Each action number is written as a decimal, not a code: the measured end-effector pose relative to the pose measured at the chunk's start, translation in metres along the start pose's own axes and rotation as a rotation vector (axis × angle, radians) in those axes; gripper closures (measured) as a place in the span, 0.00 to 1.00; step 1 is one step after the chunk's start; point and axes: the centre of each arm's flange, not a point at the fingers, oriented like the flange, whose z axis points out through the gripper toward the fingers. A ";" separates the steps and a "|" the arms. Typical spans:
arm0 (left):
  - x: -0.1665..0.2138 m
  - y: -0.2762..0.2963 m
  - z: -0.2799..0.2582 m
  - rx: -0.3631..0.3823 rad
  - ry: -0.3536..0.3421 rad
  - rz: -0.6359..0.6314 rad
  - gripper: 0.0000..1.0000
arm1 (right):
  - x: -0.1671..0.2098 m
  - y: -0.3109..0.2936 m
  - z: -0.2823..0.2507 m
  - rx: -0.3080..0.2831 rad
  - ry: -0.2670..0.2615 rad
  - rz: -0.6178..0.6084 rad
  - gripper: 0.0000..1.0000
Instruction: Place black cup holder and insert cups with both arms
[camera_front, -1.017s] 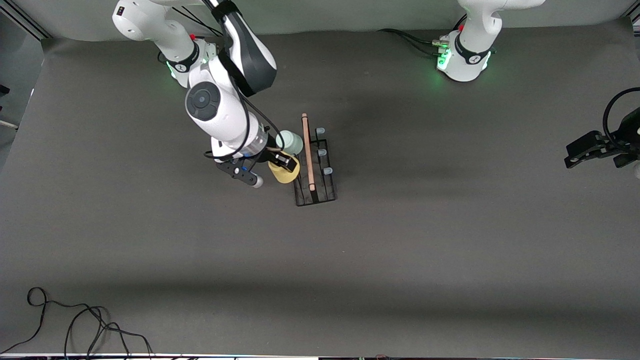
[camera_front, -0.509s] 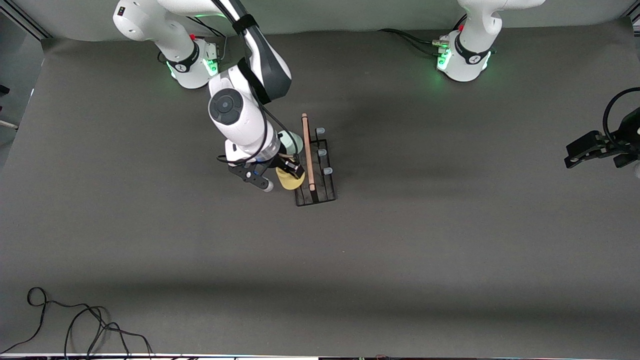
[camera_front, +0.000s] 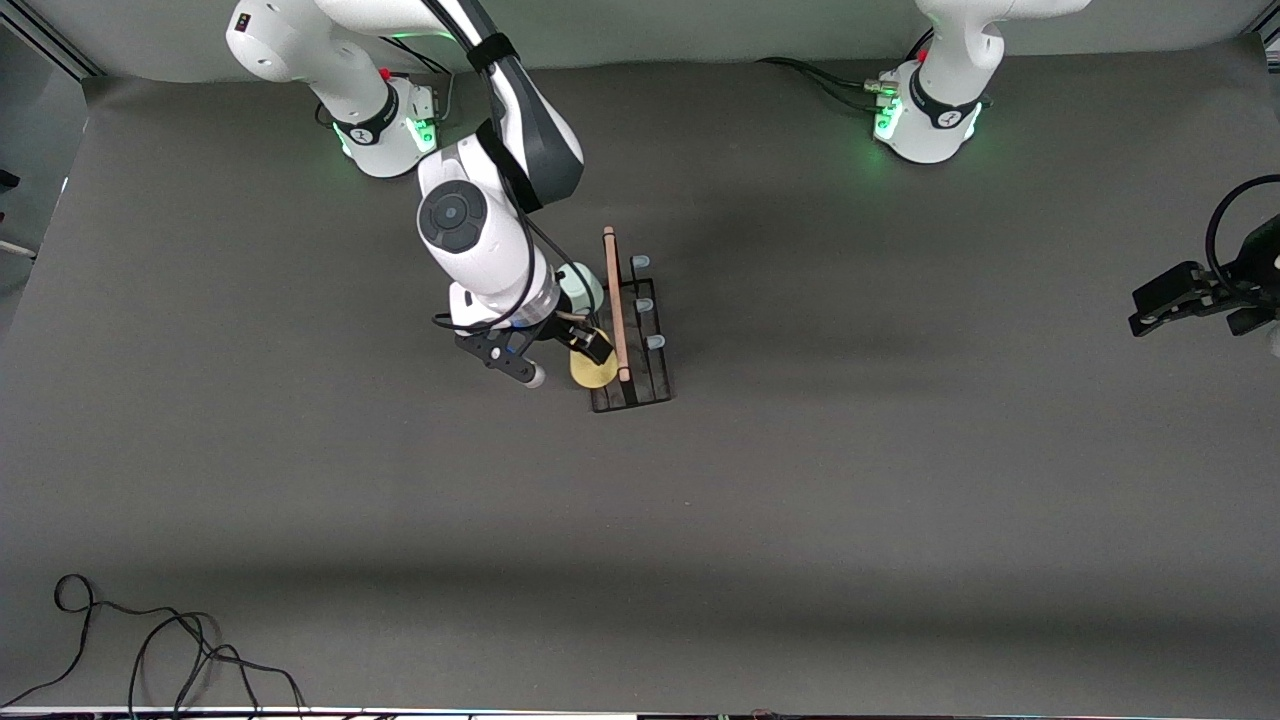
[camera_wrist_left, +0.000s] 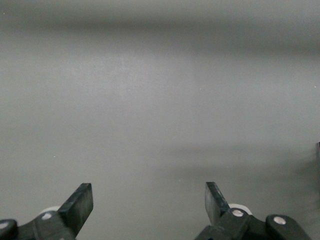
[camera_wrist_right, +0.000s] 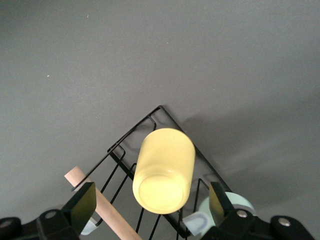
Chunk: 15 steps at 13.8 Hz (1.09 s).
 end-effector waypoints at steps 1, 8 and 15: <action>0.000 0.000 0.000 0.000 0.000 0.000 0.00 | 0.010 0.003 -0.014 -0.027 0.000 -0.027 0.00; 0.000 0.000 0.000 0.000 0.001 0.000 0.00 | 0.133 0.096 -0.203 -0.119 -0.086 -0.232 0.00; 0.001 0.000 -0.001 0.000 0.005 0.001 0.00 | 0.198 0.193 -0.272 -0.165 -0.051 -0.373 0.00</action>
